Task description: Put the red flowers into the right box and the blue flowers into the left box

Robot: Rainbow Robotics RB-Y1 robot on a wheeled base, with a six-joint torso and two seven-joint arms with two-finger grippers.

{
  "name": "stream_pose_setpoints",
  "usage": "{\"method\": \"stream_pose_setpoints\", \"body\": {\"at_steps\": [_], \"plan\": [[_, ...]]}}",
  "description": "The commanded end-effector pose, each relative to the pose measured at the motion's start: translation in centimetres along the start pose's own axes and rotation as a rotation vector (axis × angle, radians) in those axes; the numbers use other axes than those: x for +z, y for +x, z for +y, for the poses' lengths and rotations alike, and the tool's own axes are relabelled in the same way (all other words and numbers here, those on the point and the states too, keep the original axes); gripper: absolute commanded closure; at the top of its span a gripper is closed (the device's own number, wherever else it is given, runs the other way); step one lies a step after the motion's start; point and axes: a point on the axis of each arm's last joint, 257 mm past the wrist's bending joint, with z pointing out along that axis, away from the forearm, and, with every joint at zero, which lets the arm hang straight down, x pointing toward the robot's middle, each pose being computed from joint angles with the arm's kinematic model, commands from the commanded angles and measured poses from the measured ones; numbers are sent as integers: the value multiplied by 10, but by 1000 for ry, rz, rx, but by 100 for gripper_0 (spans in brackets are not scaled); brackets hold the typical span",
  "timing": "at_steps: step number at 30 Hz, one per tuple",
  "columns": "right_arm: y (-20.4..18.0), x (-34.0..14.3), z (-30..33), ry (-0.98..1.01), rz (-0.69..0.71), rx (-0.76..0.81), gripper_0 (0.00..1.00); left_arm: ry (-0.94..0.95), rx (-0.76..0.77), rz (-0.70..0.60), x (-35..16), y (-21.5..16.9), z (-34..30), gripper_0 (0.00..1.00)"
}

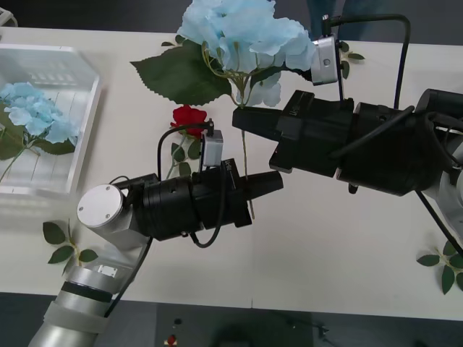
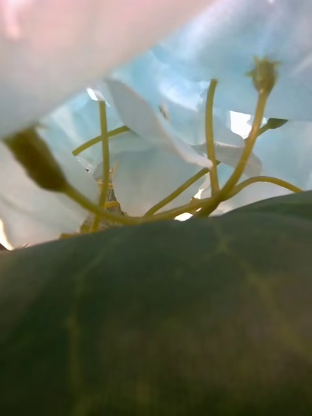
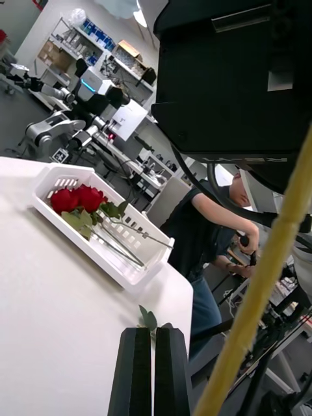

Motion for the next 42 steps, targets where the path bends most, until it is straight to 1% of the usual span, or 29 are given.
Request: {"method": "stream_pose_setpoints", "body": {"at_steps": [1, 2, 3, 4, 5, 6, 12, 16, 21, 25, 28, 32, 35, 37, 38, 40, 42], "plan": [[-14, 1, 9, -13, -23, -72, 100, 26, 50, -31, 14, -24, -6, 100], [-14, 1, 9, -12, -25, -70, 100, 24, 51, -31, 13, -24, -5, 100], [-14, 1, 9, -13, -25, -69, 86, 24, 51, -31, 13, -24, -5, 100], [-14, 1, 9, -11, -23, -69, 64, 25, 50, -32, 12, -25, -5, 100], [-14, 1, 9, -11, -24, -67, 18, 26, 48, -33, 11, -25, -5, 100], [-13, 1, 7, -9, -22, -64, 0, 25, 45, -36, 10, -26, -5, 100], [-15, 1, 7, -6, -31, -64, 0, 27, 40, -39, 5, -27, -4, 100], [-16, 1, 6, -3, -34, -62, 0, 12, 41, -40, -9, -32, 3, 100], [-16, 0, 4, 2, -32, -61, 0, -57, 84, 5, -49, -39, 30, 100], [-11, -2, -7, 22, -16, -44, 0, -110, 165, 90, -86, -50, 52, 100], [-1, -3, -19, 37, 25, -33, 0, -150, 218, 145, -109, -59, 67, 100], [16, -5, -40, 62, 130, 18, 0, -255, 109, 201, -142, -81, 92, 100], [29, -5, -59, 92, 234, 75, 0, -353, 7, 224, -168, -103, 111, 100], [41, -4, -74, 131, 332, 159, 0, -452, -64, 247, -194, -120, 127, 100], [43, -3, -77, 140, 354, 179, 0, -477, -75, 257, -201, -123, 131, 100], [53, 1, -89, 191, 431, 288, 0, -586, -109, 293, -232, -137, 146, 100], [56, 6, -98, 236, 468, 359, 0, -669, -130, 320, -257, -145, 154, 100]]}}
